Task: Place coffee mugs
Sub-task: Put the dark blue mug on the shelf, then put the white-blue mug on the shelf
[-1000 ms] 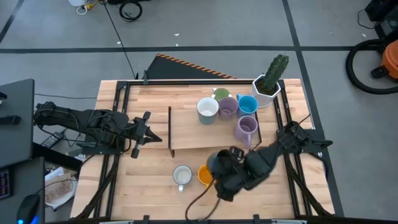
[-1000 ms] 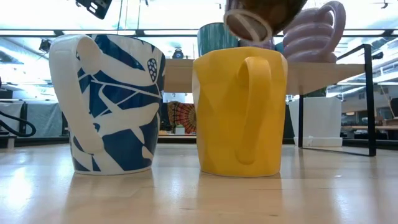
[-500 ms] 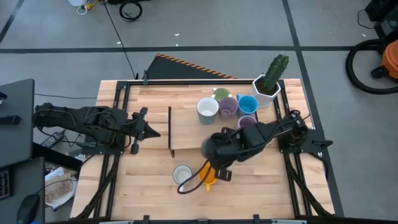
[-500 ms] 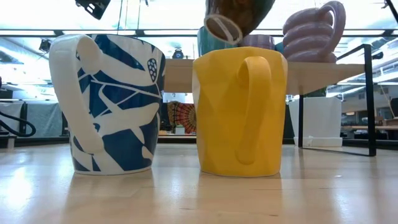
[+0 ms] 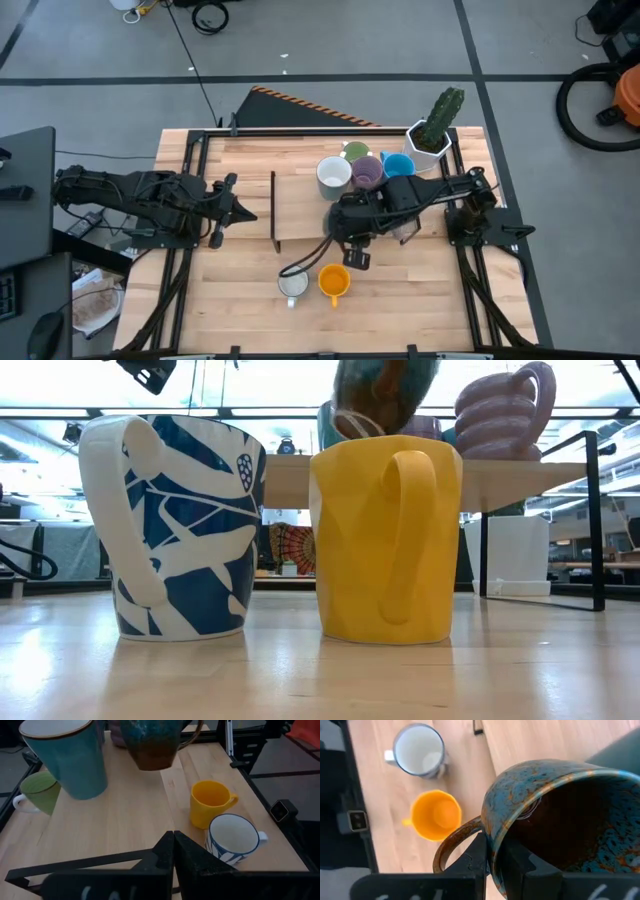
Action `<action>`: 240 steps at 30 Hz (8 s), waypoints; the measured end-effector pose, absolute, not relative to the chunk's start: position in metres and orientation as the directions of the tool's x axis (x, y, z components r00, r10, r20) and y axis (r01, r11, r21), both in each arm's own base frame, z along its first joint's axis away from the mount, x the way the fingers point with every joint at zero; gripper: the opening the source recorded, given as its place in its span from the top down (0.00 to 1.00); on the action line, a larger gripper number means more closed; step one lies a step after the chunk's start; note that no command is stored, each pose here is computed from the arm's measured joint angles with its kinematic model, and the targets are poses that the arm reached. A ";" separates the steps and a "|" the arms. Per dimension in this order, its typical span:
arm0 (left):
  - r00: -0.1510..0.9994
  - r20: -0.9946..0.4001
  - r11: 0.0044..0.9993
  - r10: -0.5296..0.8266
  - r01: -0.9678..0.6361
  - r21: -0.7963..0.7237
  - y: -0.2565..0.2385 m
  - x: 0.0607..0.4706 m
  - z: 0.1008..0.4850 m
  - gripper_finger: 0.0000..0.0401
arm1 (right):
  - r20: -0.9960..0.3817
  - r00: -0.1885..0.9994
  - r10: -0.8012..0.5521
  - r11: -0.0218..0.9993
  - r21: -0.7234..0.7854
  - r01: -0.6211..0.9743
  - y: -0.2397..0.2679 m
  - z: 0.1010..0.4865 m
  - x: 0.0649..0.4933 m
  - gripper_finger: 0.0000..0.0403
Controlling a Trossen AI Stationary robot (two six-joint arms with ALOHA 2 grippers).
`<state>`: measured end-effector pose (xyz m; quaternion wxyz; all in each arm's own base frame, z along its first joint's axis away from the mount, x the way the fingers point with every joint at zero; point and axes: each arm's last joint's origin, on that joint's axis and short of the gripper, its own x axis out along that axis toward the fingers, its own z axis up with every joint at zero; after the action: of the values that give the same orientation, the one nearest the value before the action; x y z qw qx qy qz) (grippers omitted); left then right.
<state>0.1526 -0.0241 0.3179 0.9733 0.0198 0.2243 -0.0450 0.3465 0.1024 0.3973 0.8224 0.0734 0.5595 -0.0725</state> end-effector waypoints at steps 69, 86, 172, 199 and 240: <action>0.883 -0.461 0.985 -0.095 0.149 0.083 -0.037 0.220 0.292 0.96 | -0.956 0.275 -0.097 0.932 0.009 0.362 0.075 0.387 0.312 0.61; 0.934 -0.342 0.960 -0.102 0.182 0.212 -0.052 0.275 0.269 0.73 | -0.929 0.344 -0.140 0.929 -0.003 0.370 0.113 0.396 0.292 0.61; 0.992 0.042 0.964 0.118 -0.124 0.235 -0.043 0.357 0.214 0.63 | -0.851 0.438 -0.291 0.879 -0.058 0.473 0.153 0.345 0.260 0.88; 0.997 0.026 0.968 0.068 -0.072 0.238 -0.039 0.362 0.219 0.64 | -0.881 0.390 -0.268 0.833 -0.008 0.553 0.150 0.344 0.258 0.88; 0.687 -0.682 0.942 -0.249 0.334 -0.007 -0.134 0.274 0.274 0.65 | -0.888 0.455 -0.064 0.952 0.083 0.295 0.196 0.315 0.250 0.87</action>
<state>0.2742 -0.1341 0.2736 0.9166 0.0588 0.3620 -0.1592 0.2500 0.1956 0.3148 0.8455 0.1133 0.5109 -0.1060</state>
